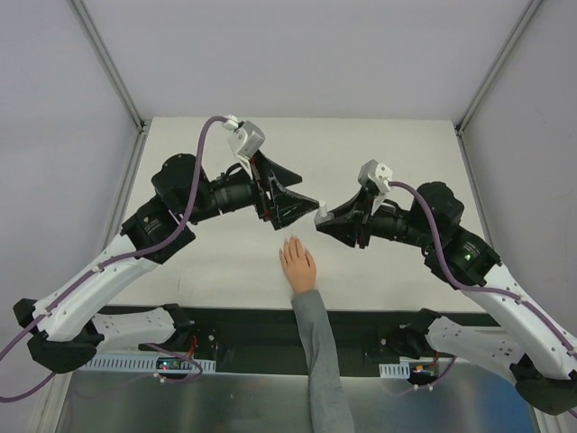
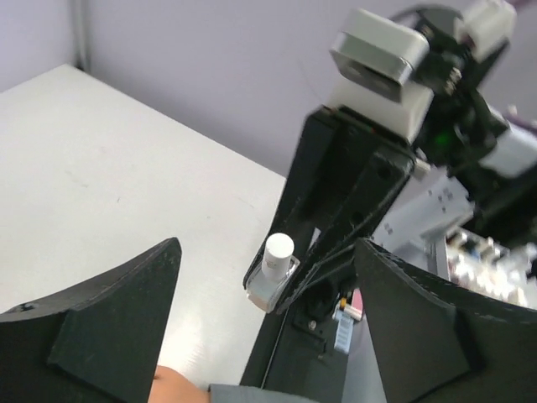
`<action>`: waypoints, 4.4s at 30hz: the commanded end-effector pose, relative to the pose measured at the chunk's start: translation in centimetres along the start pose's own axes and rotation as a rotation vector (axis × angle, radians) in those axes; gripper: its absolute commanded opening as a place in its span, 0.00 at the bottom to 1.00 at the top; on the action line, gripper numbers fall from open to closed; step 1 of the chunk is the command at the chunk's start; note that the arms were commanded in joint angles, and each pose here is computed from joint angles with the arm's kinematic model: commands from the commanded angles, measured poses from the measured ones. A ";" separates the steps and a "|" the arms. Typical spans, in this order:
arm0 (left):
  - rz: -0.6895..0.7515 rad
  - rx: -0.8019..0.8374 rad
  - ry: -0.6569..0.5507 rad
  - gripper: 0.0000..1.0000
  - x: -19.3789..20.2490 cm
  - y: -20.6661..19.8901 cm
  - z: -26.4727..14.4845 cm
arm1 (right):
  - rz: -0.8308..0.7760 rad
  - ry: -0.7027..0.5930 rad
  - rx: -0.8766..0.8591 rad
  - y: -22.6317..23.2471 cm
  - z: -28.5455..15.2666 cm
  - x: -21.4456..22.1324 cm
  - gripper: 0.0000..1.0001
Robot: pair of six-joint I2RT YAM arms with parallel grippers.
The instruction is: Paint the nails
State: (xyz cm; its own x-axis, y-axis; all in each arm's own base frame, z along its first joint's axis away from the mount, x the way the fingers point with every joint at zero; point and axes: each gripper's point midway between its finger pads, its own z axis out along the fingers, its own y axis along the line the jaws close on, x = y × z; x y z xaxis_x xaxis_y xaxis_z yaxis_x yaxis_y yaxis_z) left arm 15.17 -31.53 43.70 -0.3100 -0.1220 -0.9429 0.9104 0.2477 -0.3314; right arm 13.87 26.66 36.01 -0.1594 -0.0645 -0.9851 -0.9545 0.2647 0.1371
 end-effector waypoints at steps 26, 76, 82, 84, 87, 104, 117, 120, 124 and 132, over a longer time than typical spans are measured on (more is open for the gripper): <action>-0.108 -0.224 -0.022 0.38 -0.3 4.2 4.7 | 0.007 -0.090 0.394 -5.2 0.3 -4.6 0.00; -0.133 -0.230 0.000 0.58 0.4 4.9 3.0 | 0.028 -0.057 0.317 -4.0 1.0 -4.4 0.00; -0.134 -0.219 0.025 0.32 1.1 4.9 3.8 | 0.019 -0.063 0.384 -4.7 0.4 -4.6 0.00; -0.142 -0.191 0.042 0.24 1.5 4.5 4.0 | 0.020 -0.065 0.415 -5.2 0.2 -4.6 0.00; -0.151 -0.090 0.084 0.10 2.1 2.8 4.3 | 0.021 -0.068 0.432 -5.4 -0.1 -4.4 0.01; -0.067 0.670 0.242 0.00 3.2 -8.5 -1.1 | 0.048 -0.047 -0.516 7.7 -2.3 -2.0 0.00; -0.040 0.422 0.138 0.86 -0.1 -5.5 -1.8 | 0.049 0.031 -0.181 2.5 -0.8 -0.8 0.00; -0.013 0.322 0.100 0.88 -0.9 -4.4 -1.6 | 0.054 0.029 -0.074 0.8 -0.7 -0.8 0.00; -0.056 0.054 0.066 0.86 -1.4 -0.2 -0.9 | 0.068 0.028 0.106 -2.1 -0.8 -1.1 0.00; -0.134 -0.163 0.036 0.80 -1.8 3.6 -0.1 | 0.042 0.022 0.294 -4.6 -1.0 -1.5 0.01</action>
State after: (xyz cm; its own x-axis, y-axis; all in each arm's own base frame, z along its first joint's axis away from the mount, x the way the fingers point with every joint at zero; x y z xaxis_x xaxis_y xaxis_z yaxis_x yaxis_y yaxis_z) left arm 17.28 -30.72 43.09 -0.4299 -0.0776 -0.8996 0.8506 0.2993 -0.4323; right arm 16.44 25.45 34.73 -0.2738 -0.1024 -0.9563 -0.8794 0.4292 0.2058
